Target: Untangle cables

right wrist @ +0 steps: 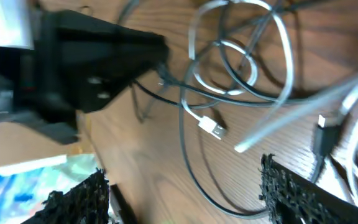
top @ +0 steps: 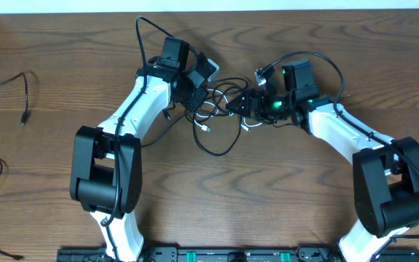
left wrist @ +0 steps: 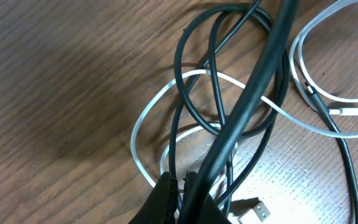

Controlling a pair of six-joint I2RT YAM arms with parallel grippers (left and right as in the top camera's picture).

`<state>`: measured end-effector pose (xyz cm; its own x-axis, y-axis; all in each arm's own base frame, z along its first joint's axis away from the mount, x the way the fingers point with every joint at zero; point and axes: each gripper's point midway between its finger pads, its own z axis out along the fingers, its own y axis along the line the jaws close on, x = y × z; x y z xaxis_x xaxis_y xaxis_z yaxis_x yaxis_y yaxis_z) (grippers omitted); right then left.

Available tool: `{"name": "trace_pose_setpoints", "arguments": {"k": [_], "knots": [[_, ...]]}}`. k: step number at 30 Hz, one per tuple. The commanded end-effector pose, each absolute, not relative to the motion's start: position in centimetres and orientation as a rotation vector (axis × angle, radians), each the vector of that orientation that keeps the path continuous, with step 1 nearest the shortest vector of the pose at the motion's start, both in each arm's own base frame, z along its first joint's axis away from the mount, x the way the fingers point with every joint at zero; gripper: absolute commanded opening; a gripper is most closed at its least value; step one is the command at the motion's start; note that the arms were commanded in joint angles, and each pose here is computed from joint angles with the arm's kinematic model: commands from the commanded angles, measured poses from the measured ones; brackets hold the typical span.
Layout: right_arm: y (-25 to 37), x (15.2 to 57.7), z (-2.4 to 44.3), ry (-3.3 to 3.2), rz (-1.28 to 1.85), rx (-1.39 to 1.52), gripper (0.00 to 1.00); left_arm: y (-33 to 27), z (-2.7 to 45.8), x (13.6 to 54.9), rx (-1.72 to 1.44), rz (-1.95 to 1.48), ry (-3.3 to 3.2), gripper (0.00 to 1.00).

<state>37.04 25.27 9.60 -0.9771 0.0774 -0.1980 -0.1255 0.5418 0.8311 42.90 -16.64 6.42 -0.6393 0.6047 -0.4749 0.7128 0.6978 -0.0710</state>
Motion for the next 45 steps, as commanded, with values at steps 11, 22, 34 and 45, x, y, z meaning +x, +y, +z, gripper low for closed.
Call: {"name": "trace_pose_setpoints", "arguments": {"k": [11,22,34,45], "knots": [[25.1,38.9,7.2,2.58,1.118,0.008,0.82,-16.3,6.1,43.1,1.005,-0.344,2.498,0.08],[27.3,39.4,4.3,2.573,1.145,0.008,0.78,-16.4,6.3,43.5,1.001,-0.338,2.477,0.08],[29.0,41.2,6.4,2.387,1.259,-0.143,0.01,-16.4,6.3,43.5,1.001,-0.337,2.477,0.07],[29.2,38.8,11.1,2.229,1.676,-0.367,0.01,-15.1,6.3,44.0,0.964,-0.324,2.49,0.08]]}}
